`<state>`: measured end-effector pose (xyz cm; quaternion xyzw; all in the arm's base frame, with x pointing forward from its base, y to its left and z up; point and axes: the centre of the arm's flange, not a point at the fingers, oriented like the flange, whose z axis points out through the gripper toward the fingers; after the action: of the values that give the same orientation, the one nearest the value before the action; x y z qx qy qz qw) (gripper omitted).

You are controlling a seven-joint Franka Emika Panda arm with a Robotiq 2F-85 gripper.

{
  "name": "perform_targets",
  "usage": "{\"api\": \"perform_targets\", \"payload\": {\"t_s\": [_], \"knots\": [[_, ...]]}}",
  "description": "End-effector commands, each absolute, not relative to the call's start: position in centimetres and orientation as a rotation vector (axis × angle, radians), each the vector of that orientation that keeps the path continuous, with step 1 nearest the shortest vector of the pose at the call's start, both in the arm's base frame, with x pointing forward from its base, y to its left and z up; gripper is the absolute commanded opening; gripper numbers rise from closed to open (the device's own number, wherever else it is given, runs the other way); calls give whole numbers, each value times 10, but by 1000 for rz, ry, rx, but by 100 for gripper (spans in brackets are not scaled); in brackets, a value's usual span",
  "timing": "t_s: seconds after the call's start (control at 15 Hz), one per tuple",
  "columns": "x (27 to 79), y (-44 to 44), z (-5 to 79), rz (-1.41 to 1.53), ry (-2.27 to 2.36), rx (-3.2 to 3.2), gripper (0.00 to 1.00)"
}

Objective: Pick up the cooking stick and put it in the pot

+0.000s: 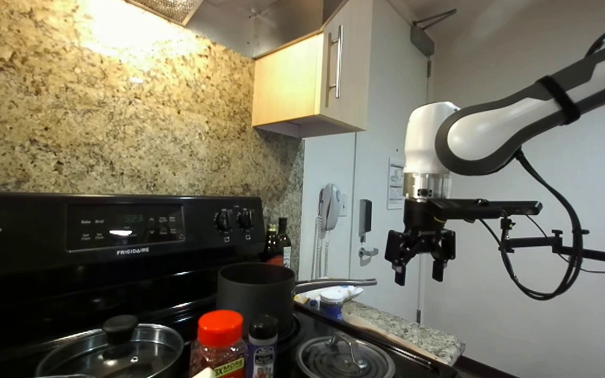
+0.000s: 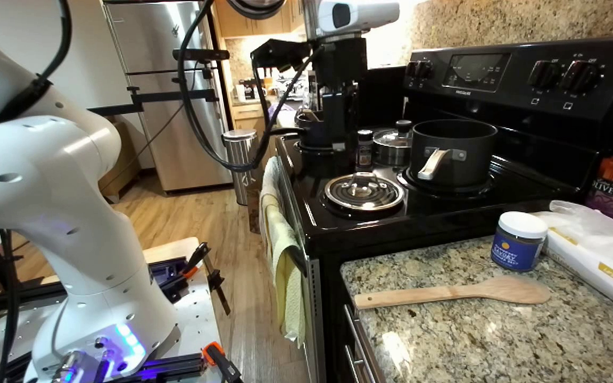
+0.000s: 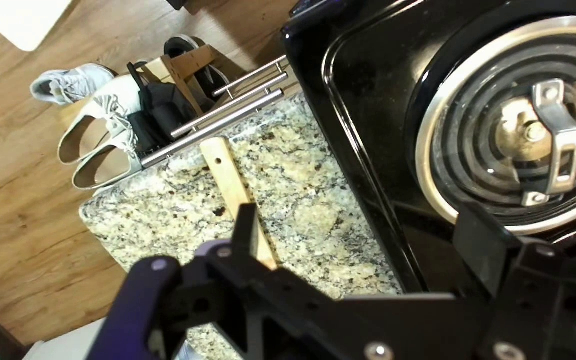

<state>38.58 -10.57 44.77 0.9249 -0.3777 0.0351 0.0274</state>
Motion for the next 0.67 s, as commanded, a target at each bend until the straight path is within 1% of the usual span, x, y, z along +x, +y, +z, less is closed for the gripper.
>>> {"api": "perform_targets", "payload": {"t_s": [0.0, 0.2, 0.27, 0.4, 0.6], "knots": [[386, -106, 448, 108, -1166, 2856, 100], [390, -109, 438, 79, -1086, 2891, 100], [391, -117, 434, 114, -1064, 2884, 100], [390, -134, 424, 77, -1037, 2904, 100], [391, -163, 410, 137, -986, 2929, 100]]}}
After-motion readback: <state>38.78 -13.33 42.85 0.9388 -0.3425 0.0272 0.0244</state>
